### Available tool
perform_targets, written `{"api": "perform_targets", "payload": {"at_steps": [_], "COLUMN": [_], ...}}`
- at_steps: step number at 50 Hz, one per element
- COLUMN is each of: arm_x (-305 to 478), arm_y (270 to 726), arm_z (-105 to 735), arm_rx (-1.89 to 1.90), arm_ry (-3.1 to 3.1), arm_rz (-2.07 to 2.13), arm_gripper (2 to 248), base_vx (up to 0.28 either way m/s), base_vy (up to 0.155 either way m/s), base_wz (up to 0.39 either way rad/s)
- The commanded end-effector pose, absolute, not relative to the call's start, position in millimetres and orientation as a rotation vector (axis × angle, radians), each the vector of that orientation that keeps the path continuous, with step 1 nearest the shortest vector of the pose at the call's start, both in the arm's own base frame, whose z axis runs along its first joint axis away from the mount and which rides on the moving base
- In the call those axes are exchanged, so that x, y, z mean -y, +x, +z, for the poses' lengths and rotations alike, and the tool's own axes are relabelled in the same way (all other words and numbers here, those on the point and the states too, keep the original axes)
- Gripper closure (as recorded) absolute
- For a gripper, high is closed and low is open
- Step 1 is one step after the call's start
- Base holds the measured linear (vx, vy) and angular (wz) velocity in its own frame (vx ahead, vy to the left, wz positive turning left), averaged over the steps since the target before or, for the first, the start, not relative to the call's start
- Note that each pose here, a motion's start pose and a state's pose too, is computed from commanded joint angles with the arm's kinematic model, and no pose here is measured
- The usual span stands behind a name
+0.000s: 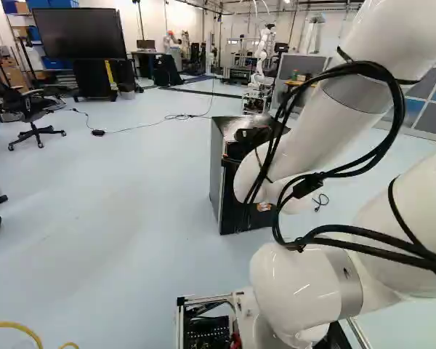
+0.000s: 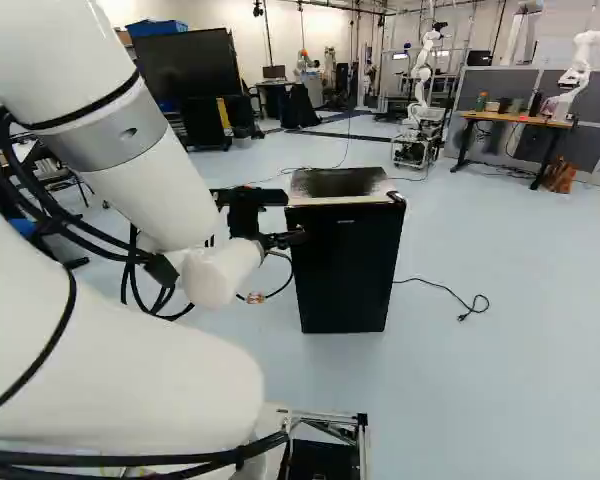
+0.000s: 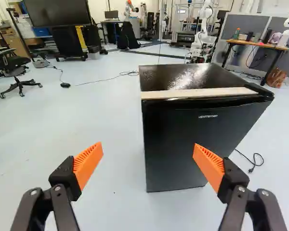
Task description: Grab a drink from the fridge
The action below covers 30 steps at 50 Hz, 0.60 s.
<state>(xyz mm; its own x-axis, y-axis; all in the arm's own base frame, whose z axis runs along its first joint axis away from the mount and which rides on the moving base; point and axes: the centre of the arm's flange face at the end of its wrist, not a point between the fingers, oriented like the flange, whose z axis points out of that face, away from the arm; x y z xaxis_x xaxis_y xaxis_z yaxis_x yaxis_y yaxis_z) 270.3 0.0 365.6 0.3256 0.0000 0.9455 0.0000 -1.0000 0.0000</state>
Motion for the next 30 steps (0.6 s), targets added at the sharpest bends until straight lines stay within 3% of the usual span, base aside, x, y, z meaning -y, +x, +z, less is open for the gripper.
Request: {"api": "perform_targets", "payload": {"at_steps": [30], "arm_x": [0.0], "arm_y": [270.3], "arm_z": [365.6], "arm_rx": [0.000], "arm_ry": [2.558], "arm_rz": [1.824], "arm_gripper": [3], "base_vx": [0.003], "base_vy": [0.074], "base_wz": [-0.007]}}
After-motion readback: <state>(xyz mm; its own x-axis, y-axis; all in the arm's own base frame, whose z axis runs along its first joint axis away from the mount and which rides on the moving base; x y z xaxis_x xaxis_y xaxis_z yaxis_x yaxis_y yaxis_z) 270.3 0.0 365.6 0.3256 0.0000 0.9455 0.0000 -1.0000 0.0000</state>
